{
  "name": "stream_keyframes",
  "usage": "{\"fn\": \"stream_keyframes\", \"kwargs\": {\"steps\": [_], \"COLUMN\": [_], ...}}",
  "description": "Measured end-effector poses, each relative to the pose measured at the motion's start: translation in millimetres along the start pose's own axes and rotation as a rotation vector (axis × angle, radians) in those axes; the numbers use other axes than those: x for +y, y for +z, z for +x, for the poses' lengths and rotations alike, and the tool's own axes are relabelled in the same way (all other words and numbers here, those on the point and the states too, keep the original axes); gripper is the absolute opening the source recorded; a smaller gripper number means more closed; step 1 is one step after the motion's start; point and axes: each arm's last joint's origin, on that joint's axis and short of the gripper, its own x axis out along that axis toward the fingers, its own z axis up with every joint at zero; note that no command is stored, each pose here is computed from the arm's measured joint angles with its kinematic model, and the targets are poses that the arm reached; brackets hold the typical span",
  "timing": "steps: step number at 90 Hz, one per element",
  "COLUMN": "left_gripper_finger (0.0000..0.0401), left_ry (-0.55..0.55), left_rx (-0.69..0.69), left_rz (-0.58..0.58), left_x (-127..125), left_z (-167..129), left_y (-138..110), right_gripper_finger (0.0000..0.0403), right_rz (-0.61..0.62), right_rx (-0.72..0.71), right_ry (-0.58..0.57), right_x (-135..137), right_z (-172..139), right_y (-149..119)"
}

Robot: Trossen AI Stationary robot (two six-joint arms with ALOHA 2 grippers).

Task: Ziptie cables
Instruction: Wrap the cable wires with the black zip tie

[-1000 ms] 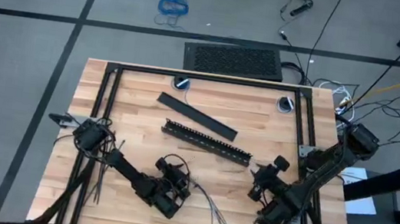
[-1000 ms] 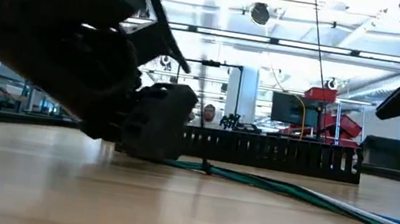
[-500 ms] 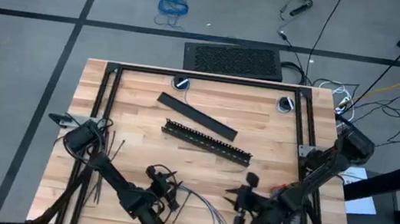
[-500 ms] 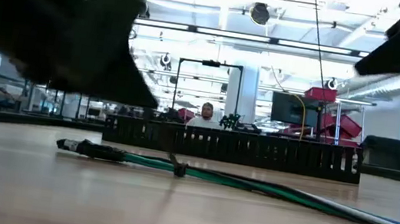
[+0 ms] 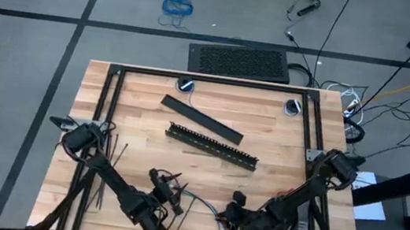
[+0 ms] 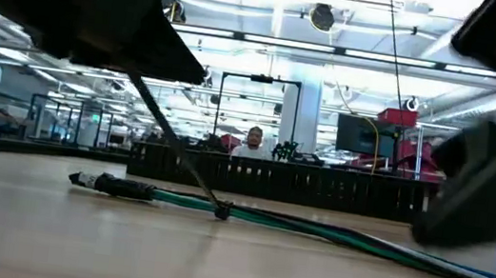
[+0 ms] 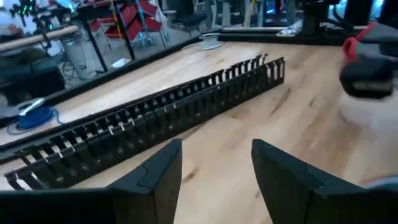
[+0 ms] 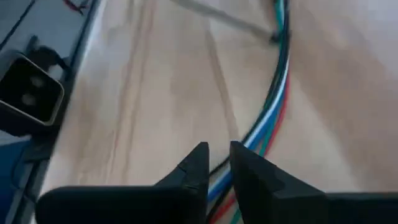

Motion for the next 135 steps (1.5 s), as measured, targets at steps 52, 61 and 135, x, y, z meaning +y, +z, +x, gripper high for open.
{"fn": "stream_keyframes", "kwargs": {"steps": [52, 61, 135], "left_gripper_finger": [0.0191, 0.0191, 0.0191], "left_ry": [0.045, 0.045, 0.065], "left_rx": [0.198, 0.2, 0.044], "left_rz": [0.048, 0.054, -0.007], "left_x": [2.6, 2.9, 10.2], "left_z": [49.3, 48.5, 6.4], "left_y": [-28.7, -28.8, -18.7], "right_gripper_finger": [0.0009, 0.0008, 0.0008], "right_rz": [-0.209, -0.281, -0.176], "right_rx": [0.039, 0.024, -0.079], "right_ry": [-0.248, -0.331, -0.152], "right_x": [-34.0, -40.3, 5.8], "right_z": [4.5, -6.3, -58.4], "right_y": [16.5, 25.1, 42.7]}}
